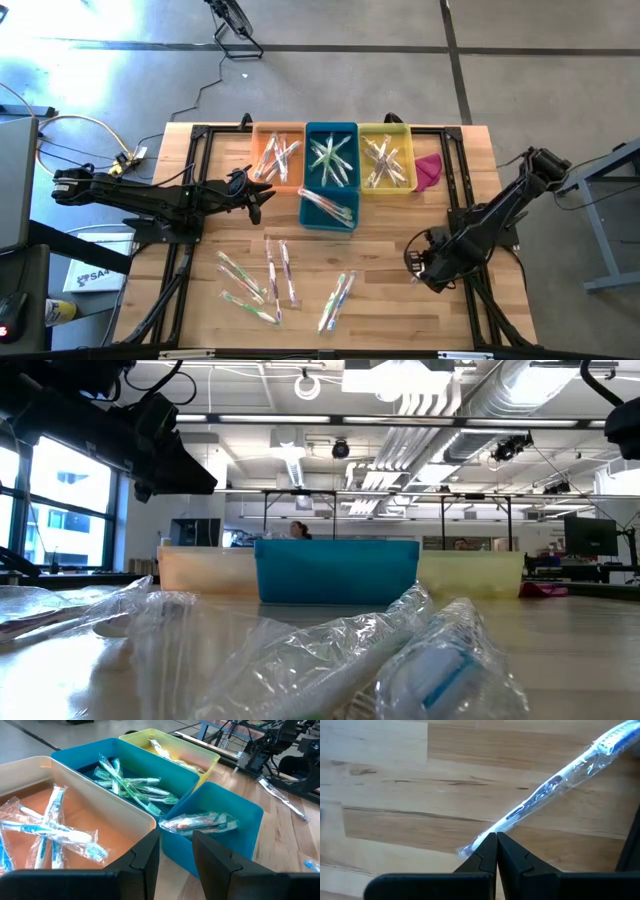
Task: Pick & Place Toothbrushes
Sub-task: Put the violet toothbrush into the yellow bin
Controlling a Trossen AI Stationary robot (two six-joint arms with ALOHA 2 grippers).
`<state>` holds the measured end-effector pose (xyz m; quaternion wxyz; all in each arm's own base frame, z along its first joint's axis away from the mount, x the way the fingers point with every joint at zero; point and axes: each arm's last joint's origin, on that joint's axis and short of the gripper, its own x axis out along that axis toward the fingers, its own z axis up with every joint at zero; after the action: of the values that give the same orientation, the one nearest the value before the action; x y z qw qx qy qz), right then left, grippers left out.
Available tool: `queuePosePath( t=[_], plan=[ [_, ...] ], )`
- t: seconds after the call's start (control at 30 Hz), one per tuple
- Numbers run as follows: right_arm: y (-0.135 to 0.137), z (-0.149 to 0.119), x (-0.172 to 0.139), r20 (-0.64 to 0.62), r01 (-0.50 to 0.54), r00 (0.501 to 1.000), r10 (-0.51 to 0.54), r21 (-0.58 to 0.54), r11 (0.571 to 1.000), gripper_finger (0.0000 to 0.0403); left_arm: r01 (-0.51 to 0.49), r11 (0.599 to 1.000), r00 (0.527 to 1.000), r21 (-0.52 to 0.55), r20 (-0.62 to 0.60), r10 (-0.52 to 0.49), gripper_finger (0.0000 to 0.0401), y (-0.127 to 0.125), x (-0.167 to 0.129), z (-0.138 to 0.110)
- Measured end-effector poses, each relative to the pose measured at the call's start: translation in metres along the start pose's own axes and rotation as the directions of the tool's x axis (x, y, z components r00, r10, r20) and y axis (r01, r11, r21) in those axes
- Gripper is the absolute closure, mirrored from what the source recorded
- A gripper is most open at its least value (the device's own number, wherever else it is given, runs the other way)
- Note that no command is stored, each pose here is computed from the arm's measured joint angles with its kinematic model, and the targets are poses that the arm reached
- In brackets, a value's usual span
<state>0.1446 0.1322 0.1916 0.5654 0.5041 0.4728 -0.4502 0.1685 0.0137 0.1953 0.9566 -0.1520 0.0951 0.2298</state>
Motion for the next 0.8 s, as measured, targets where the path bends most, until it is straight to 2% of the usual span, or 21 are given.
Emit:
queuePosePath(
  t=[0.2, 0.37, 0.57, 0.8],
  plan=[
    [-0.0011, -0.0014, -0.0001, -0.049, 0.038, 0.998, -0.039, -0.003, 0.999, 0.0386, 0.000, 1.000, 1.000, 0.000, 0.000, 0.000, 0.0288, 0.0000, 0.0000, 0.0000],
    [-0.0019, -0.0024, -0.0002, -0.082, 0.065, 0.994, -0.065, -0.007, 0.998, 0.0329, 0.000, 1.000, 1.000, 0.000, 0.000, 0.000, 0.0288, 0.0000, 0.0000, 0.0000],
    [-0.0025, -0.0036, -0.0001, -0.118, 0.108, 0.989, -0.093, 0.132, 0.985, 0.0268, -0.009, 1.000, 1.000, 0.010, -0.022, 0.009, 0.0288, 0.0009, 0.0000, -0.0023],
    [0.0002, -0.0055, 0.0088, -0.058, 0.111, 0.993, -0.104, 0.131, 0.985, 0.0253, -0.008, 1.000, 1.000, 0.010, -0.022, 0.009, 0.0288, 0.0009, 0.0000, -0.0022]
  ],
)
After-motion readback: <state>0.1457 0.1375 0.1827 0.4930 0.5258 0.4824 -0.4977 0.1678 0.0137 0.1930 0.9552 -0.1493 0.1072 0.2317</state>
